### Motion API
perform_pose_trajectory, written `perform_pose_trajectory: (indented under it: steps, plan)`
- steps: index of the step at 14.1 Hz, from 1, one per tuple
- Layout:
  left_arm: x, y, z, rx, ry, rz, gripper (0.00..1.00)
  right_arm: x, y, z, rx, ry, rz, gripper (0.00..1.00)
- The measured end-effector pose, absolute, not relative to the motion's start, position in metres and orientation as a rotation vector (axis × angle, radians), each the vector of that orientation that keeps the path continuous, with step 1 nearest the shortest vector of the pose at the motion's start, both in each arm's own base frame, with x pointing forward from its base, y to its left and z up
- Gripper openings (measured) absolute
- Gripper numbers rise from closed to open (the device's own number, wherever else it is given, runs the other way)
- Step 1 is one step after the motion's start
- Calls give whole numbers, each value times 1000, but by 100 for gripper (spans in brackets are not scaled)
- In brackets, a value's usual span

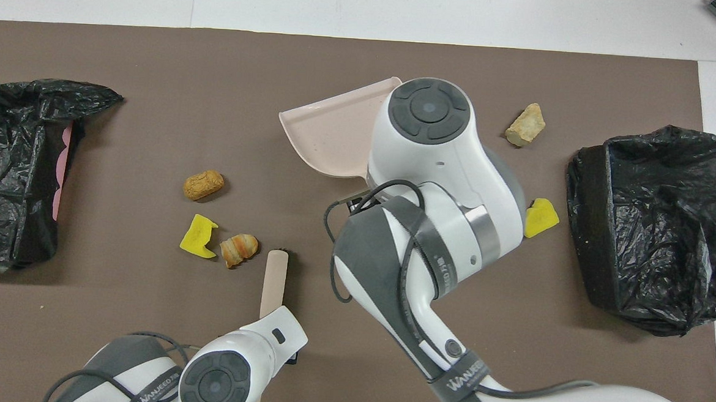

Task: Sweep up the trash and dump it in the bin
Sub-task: 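Lift the dustpan with the right gripper while the left gripper grasps the brush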

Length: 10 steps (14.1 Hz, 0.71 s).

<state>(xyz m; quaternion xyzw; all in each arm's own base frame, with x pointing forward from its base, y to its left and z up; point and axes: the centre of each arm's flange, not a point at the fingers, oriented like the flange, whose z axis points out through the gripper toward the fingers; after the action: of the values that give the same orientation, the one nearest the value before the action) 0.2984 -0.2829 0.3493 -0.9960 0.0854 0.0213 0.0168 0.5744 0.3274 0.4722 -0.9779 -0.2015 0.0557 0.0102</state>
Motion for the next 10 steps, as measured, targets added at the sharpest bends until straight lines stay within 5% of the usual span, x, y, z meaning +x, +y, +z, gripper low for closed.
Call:
perform_pose_trajectory:
  steps: [10]
  plan:
    - [406, -202, 407, -3115, 190, 81, 26, 582, 281, 433, -2707, -1684, 248, 32]
